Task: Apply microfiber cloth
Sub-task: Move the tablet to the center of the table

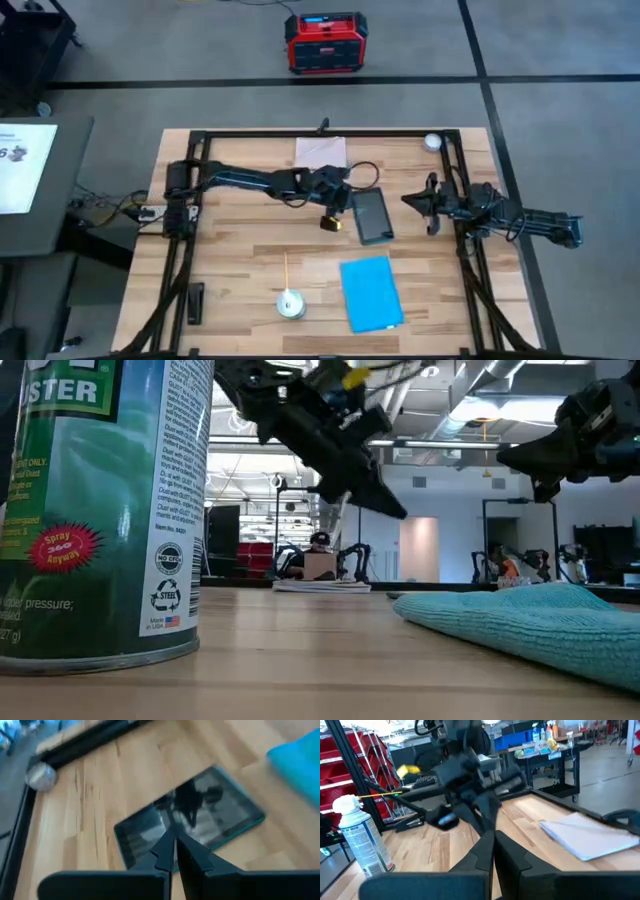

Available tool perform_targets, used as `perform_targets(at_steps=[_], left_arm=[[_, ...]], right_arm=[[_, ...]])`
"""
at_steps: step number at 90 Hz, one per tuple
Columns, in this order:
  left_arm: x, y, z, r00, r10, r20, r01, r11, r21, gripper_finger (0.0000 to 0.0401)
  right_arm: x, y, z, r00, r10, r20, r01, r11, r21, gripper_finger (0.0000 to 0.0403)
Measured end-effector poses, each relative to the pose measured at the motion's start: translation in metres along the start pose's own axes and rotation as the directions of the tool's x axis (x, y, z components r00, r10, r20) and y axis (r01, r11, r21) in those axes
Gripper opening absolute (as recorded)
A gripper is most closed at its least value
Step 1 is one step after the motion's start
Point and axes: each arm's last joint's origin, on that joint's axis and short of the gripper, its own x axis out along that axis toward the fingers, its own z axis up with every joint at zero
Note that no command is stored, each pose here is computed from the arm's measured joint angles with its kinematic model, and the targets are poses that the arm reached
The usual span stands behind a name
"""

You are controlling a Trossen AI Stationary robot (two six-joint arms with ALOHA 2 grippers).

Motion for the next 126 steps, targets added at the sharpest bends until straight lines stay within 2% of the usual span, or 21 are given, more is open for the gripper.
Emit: perform_targets(at_steps=[24, 52, 69, 126], left_arm=[[0.044, 0.005, 0.005, 0.992, -0.055, -0.113, 0.050, 0.998, -0.045, 0.0000], [0.080, 0.001, 0.013, 0.992, -0.077, -0.101, 0.059, 0.984, -0.168, 0.0000], [0.088, -0.009, 0.005, 0.984, -0.108, -0.141, 0.071, 0.968, -0.241, 0.0000], [0.090, -0.022, -0.014, 0.951, -0.167, -0.261, 0.077, 0.943, -0.324, 0.0000]], right_arm=[[0.000, 0.000, 0.000, 1.000, -0.002, -0.006, 0.001, 0.998, -0.055, 0.0000], [0.000, 0.000, -0.001, 1.000, -0.006, -0.025, 0.004, 0.997, -0.075, 0.0000], [0.000, 0.000, -0.001, 1.000, -0.006, -0.027, 0.004, 0.997, -0.083, 0.0000], [0.000, 0.000, -0.002, 0.999, -0.010, -0.036, 0.007, 0.996, -0.093, 0.0000]])
